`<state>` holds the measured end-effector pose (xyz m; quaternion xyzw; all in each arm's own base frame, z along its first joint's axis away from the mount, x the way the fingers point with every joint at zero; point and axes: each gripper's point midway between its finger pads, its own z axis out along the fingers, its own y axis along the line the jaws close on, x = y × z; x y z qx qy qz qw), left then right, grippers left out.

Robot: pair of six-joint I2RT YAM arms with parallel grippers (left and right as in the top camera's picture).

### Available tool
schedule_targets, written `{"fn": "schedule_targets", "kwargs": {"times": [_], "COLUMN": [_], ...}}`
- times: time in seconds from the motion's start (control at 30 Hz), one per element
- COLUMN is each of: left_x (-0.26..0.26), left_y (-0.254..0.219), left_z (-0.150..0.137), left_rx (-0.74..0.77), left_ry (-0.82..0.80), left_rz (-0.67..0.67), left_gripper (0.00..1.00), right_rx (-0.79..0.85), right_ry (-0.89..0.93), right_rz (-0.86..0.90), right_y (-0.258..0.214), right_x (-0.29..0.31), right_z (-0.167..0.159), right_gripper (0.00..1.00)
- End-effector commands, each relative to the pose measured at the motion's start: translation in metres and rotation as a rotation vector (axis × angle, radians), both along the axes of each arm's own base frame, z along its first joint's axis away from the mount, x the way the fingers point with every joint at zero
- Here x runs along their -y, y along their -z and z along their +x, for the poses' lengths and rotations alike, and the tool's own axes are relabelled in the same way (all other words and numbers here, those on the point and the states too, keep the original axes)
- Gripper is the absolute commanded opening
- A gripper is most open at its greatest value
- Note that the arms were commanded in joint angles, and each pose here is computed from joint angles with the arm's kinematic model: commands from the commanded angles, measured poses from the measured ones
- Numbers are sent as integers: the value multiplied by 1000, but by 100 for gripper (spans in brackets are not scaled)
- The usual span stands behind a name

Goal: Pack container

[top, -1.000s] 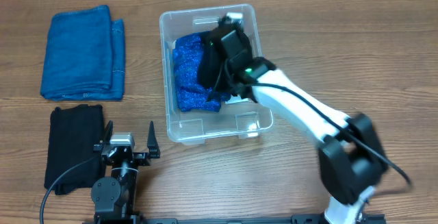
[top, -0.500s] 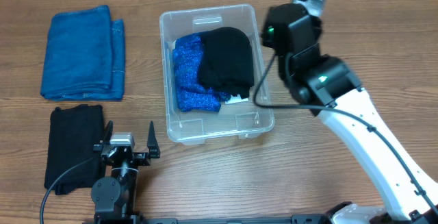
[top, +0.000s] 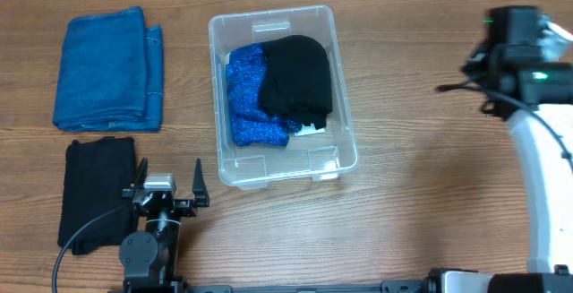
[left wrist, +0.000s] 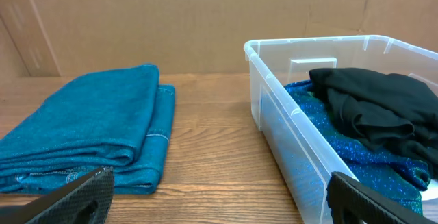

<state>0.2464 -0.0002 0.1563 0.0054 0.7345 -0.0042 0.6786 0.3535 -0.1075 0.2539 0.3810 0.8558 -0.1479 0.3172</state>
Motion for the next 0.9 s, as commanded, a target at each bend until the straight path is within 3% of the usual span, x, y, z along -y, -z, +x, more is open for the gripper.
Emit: {"fn": "schedule_targets", "kwargs": {"times": [0.0,0.37,0.87], "left_x": [-1,-1,-1], "left_y": [0,0,0], "left_z": [0,0,0], "left_rx": [4,4,4], "left_ry": [-4,-4,-4], "left_rz": [18,19,19], "left_gripper": [100,100,100], "right_rx": [85,93,89], "right_ry": [68,302,321], "right_rz": [152,288,291], "right_y": [-5,32,37], "right_x": [29,94,101], "right_z": [-8,-41,-44], "right_gripper": [100,100,100]}}
